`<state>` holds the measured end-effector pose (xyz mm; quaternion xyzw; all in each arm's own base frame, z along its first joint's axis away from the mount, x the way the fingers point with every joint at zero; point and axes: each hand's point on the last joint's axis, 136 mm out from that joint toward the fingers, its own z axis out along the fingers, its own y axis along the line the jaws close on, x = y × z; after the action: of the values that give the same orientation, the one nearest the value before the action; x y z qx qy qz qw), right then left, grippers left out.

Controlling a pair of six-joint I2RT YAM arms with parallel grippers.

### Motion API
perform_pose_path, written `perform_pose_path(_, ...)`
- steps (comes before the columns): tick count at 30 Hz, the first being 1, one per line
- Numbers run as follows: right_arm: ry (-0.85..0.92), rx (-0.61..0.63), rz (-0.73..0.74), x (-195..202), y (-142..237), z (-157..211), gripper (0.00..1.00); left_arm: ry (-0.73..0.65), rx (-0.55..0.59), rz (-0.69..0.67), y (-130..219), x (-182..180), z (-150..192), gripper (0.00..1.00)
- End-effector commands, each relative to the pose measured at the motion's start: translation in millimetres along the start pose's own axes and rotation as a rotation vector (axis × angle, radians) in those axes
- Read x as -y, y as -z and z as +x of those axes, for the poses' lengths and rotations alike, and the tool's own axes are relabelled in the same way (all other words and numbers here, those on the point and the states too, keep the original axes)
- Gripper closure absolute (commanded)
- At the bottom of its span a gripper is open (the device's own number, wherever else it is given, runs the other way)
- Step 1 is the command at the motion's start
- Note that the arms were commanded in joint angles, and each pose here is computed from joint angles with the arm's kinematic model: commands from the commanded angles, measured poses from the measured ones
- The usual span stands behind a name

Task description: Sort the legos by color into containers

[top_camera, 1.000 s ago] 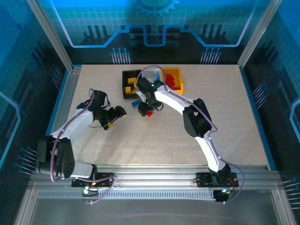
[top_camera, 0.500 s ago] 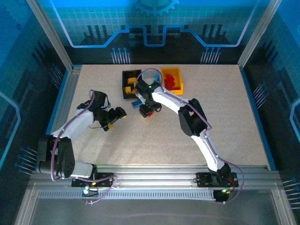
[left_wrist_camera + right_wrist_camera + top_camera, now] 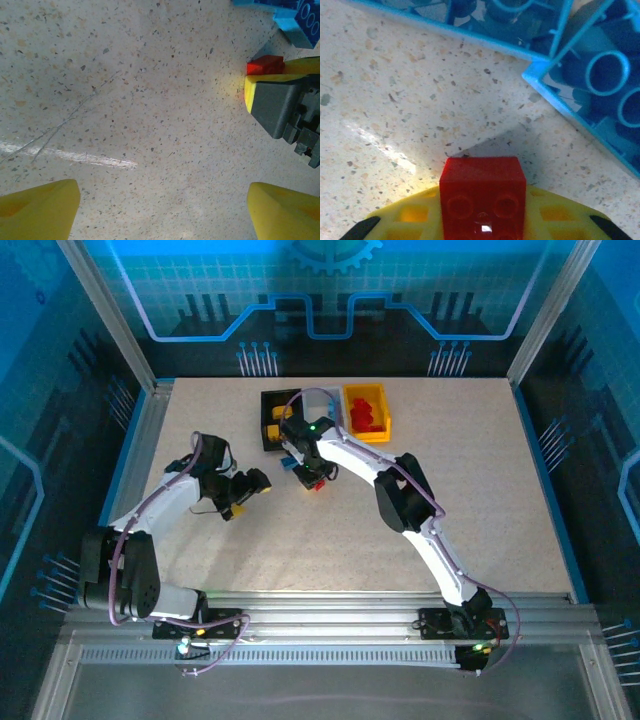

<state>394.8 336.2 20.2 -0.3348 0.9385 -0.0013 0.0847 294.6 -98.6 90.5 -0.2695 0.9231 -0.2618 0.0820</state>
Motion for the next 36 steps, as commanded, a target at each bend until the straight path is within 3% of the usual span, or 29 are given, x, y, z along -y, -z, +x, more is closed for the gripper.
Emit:
perform_pose_path(1, 0.010, -0.021, 0.013, -1, 2, 9, 0.78, 0.017, -0.031, 0.013, -3, -3, 6, 0.13)
perform_pose_path(3, -0.009, 0.001, -0.005, -1, 12, 9, 0.83, 0.021, -0.029, 0.015, -4, -3, 5, 0.13)
perform_pose_path(7, -0.114, 0.030, -0.100, 1, 28, 13, 0.82, 0.019, -0.025, 0.016, -5, -2, 3, 0.13)
perform_pose_path(11, -0.310, 0.112, -0.284, 20, 65, 12, 0.82, 0.015, -0.028, 0.019, -8, 0, 0, 0.13)
perform_pose_path(19, -0.894, 0.324, -0.694, 124, 116, 11, 0.82, -0.023, -0.048, 0.032, -17, 17, -1, 0.13)
perform_pose_path(25, -1.065, 0.386, -0.624, 189, 135, 12, 0.80, -0.065, -0.066, 0.049, -21, 32, 0, 0.12)
perform_pose_path(36, -1.236, 0.358, -0.539, 246, 101, -16, 0.79, -0.085, -0.103, 0.042, -24, 31, 7, 0.12)
